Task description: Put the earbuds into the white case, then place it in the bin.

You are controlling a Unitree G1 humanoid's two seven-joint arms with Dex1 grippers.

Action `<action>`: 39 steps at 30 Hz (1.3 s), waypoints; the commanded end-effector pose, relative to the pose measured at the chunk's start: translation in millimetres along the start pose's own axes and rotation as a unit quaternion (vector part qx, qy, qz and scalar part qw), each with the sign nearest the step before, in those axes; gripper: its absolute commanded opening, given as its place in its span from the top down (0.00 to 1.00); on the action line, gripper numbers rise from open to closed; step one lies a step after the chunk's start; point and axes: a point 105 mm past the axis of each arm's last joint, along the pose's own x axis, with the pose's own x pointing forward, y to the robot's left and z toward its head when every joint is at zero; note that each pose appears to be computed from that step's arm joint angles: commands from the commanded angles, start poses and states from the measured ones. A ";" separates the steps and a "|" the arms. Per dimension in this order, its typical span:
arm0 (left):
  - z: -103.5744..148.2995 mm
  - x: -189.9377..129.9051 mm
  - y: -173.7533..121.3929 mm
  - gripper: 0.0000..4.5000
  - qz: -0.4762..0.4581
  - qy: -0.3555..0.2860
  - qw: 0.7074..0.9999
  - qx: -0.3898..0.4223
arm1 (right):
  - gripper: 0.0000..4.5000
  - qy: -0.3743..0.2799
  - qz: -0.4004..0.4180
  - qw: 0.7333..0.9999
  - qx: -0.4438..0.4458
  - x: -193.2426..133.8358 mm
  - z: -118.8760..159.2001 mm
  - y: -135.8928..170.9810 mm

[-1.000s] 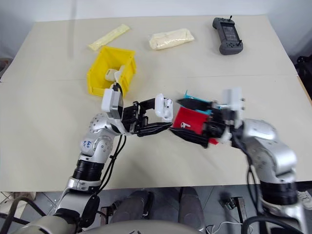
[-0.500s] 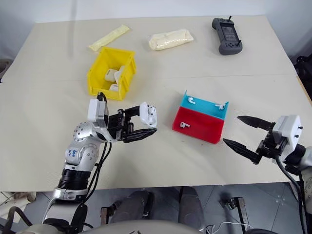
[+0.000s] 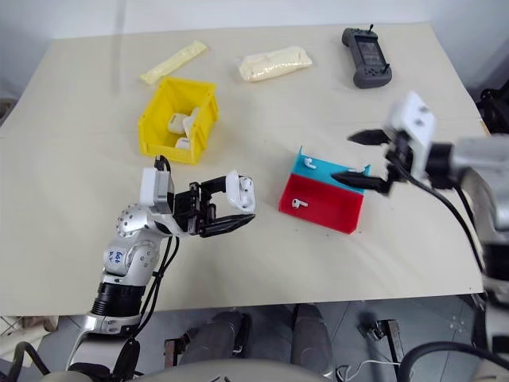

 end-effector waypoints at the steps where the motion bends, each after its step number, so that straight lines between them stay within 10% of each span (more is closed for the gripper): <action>1: 5.5 4.9 -2.3 0.38 -0.002 -0.013 1.000 0.017 | 0.01 0.107 0.003 0.994 0.007 25.1 -16.3 -18.2; 10: 4.6 6.4 -2.6 0.38 0.010 -0.016 0.999 0.027 | 0.01 0.215 0.024 0.974 -0.061 69.3 -11.2 -38.5; 31: 4.4 -8.1 -2.4 0.38 0.037 -0.001 0.999 0.035 | 0.01 0.224 0.063 0.967 -0.103 120.8 2.5 -19.1; 39: 7.1 -15.6 -1.2 0.38 0.047 0.006 0.998 0.041 | 0.48 0.249 0.066 0.959 -0.117 117.2 -5.8 -21.0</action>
